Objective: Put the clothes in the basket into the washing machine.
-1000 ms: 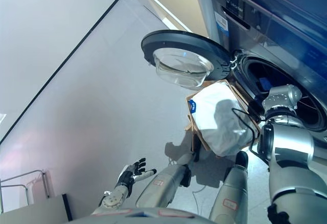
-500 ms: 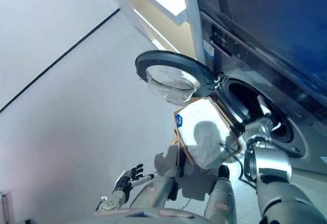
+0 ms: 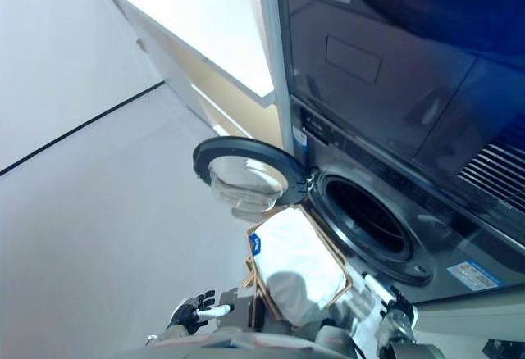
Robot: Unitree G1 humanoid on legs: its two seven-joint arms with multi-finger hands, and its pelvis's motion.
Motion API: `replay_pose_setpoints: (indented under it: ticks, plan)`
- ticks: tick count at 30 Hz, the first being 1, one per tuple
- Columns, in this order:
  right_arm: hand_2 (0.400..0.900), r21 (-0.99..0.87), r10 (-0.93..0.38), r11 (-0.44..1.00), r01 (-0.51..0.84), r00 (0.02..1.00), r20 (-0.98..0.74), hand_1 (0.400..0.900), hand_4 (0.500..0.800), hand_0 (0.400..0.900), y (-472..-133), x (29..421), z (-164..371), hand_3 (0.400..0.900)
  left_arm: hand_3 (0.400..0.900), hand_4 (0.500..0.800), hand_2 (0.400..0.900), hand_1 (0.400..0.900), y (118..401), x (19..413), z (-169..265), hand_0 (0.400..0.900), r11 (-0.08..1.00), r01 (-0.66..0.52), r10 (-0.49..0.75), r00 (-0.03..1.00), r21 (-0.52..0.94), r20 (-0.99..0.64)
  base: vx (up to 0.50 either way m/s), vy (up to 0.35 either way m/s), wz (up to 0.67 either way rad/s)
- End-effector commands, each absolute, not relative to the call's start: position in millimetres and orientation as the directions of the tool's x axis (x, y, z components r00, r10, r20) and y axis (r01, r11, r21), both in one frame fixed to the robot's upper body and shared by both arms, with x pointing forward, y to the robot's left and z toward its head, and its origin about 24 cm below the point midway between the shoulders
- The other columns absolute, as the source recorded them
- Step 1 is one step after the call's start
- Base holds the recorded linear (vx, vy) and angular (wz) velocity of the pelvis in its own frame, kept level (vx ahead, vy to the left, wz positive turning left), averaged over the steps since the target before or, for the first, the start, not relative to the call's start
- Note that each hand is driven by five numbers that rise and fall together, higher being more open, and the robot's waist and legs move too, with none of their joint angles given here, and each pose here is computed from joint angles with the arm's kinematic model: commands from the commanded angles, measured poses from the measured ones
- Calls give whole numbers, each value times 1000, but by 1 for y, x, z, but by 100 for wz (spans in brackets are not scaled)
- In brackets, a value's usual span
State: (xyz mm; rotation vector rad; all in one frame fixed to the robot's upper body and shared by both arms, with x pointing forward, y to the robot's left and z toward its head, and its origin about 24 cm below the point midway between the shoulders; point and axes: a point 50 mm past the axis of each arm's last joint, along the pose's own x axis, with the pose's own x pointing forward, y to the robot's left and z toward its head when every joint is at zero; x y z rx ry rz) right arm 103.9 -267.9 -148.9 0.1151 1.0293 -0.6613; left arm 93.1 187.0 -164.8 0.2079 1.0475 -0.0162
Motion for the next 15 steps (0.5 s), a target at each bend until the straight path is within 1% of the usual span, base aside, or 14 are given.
replay_pose_setpoints:
  ticks: [1,2,3,5,6,7,9,12,15]
  plan:
    - [900,-390,-376,919,61,437,-817,900,800,900,-257,111,-150,900,900,800,900,900,211,97,-162,900,969,125,128,490,215,-862,1,14,-7]
    - [900,-426,-348,898,-106,420,-838,900,800,900,-251,100,-155,900,900,800,900,900,213,95,-162,900,965,144,124,480,218,-868,0,18,-8]
    - [900,-429,-319,875,-224,400,-859,900,800,900,-246,89,-159,900,900,800,900,900,214,91,-163,900,961,163,123,467,222,-876,4,13,-3]
    - [900,-420,-302,857,-297,370,-878,900,800,900,-244,73,-162,900,900,800,900,900,216,86,-164,900,959,178,120,445,219,-887,4,13,-5]
    - [900,-420,-302,857,-297,370,-878,900,800,900,-244,73,-162,900,900,800,900,900,216,85,-164,900,959,178,120,445,219,-888,12,15,-7]
    - [900,-401,-287,835,-376,325,-901,900,800,900,-240,57,-166,900,900,800,900,900,217,80,-166,900,954,206,115,418,217,-901,17,16,-5]
    - [900,-376,-287,847,-377,272,-919,900,800,900,-241,44,-168,900,900,800,900,900,217,76,-167,900,950,227,112,398,216,-911,29,16,-4]
    - [900,-360,-291,867,-343,238,-927,900,800,900,-244,36,-168,900,900,800,900,900,218,73,-167,900,948,236,111,384,213,-917,-7,0,-3]
    - [900,-351,-279,872,-341,242,-929,900,800,900,-245,35,-168,900,900,800,900,900,218,72,-167,900,943,257,101,382,211,-919,-36,0,-6]
